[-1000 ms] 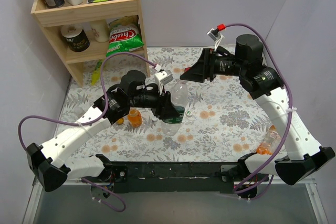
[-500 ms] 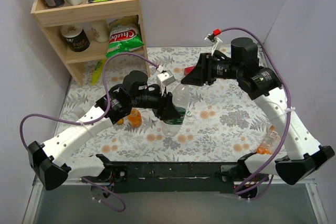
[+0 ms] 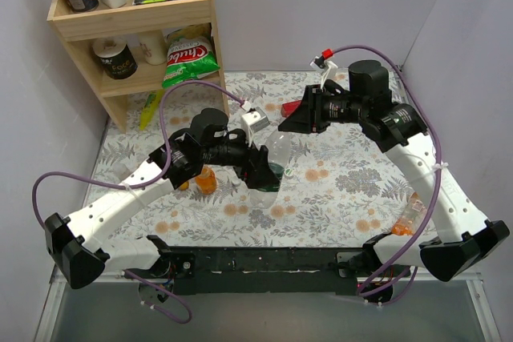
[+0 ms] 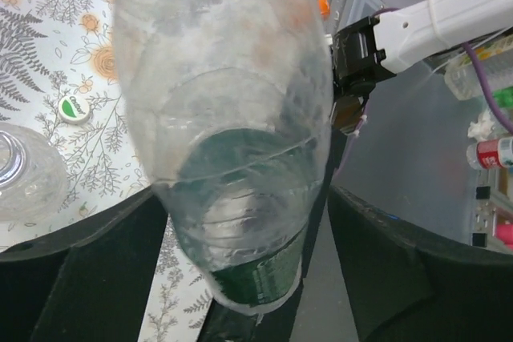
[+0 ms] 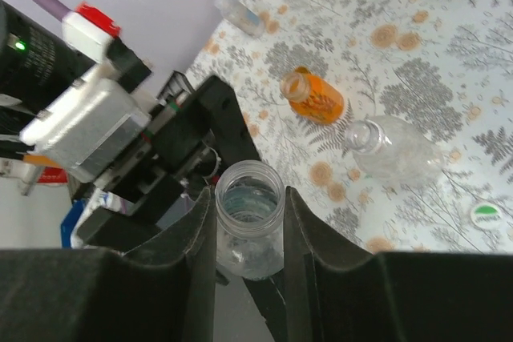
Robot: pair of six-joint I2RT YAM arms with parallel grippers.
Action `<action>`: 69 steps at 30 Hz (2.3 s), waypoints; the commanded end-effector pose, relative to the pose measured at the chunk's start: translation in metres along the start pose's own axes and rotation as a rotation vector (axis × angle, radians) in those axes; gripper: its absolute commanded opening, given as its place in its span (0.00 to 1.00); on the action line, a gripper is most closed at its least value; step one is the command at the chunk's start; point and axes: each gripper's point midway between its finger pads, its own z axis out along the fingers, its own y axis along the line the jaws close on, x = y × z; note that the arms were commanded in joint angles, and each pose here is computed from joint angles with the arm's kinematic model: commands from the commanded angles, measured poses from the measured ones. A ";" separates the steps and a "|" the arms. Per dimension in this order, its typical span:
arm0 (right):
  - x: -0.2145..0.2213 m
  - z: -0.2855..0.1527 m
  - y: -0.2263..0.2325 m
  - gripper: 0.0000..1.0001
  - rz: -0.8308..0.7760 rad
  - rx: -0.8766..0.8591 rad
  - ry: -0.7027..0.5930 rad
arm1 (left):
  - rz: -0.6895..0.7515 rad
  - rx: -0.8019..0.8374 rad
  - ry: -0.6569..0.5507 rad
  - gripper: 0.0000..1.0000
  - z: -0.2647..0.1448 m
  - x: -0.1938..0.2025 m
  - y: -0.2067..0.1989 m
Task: Unscrew the bottle caps
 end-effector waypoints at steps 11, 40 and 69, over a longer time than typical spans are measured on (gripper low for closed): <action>-0.020 -0.089 -0.061 0.01 -0.191 0.616 -0.082 | -0.038 -0.270 -0.267 0.98 -0.050 -0.077 0.029; 0.024 -0.054 -0.152 0.01 -0.557 0.713 -0.451 | -0.300 -0.522 -0.440 0.98 -0.114 -0.072 0.092; 0.060 -0.051 -0.173 0.63 -0.478 0.745 -0.346 | -0.291 -0.499 -0.434 0.98 -0.114 -0.069 0.086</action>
